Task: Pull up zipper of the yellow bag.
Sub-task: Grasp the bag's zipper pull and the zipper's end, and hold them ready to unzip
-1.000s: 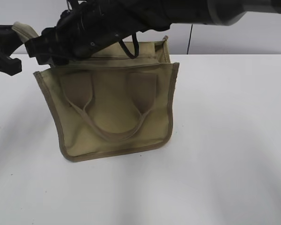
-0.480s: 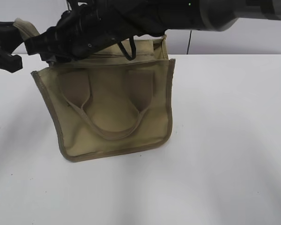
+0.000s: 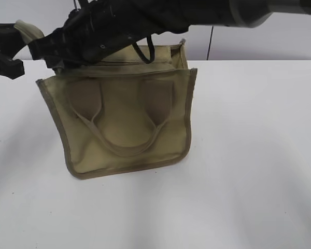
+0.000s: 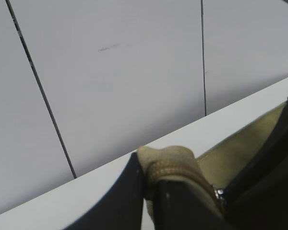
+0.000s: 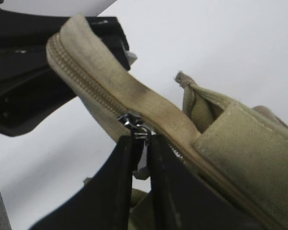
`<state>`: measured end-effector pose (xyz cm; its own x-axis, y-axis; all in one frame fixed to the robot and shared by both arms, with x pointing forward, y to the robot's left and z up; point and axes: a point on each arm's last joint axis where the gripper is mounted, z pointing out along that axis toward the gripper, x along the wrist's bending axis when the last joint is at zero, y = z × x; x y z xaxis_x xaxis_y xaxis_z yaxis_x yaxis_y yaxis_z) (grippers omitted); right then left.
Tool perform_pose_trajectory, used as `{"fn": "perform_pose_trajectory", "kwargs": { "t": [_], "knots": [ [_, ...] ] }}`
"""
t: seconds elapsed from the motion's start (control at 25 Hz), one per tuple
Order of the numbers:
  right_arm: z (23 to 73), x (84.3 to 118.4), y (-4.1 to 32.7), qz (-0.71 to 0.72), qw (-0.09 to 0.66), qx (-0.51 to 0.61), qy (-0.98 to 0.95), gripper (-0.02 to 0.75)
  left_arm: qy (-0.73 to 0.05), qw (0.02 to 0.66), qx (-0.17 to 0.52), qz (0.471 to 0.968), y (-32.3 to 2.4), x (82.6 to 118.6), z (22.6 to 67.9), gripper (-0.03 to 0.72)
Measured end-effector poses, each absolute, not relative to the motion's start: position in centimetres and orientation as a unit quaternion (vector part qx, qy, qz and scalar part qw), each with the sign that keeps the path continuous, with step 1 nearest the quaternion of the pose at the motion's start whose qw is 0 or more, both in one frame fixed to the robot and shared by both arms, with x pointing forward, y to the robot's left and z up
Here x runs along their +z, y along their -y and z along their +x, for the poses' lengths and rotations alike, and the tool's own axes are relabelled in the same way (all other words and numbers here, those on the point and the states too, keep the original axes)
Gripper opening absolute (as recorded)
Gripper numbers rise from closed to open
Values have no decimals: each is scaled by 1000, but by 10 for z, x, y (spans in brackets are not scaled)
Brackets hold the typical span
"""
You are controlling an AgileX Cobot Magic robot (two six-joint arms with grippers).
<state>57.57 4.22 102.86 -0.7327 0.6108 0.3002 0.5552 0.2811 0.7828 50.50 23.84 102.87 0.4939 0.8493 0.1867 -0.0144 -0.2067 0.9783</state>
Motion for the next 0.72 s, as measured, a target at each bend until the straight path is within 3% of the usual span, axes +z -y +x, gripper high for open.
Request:
{"fn": "perform_pose_trajectory", "kwargs": {
  "t": [0.72],
  "knots": [
    [579, 1050, -6, 376, -28, 437, -816, 71, -312, 543, 393, 674, -238, 1028, 505, 5]
  ]
}}
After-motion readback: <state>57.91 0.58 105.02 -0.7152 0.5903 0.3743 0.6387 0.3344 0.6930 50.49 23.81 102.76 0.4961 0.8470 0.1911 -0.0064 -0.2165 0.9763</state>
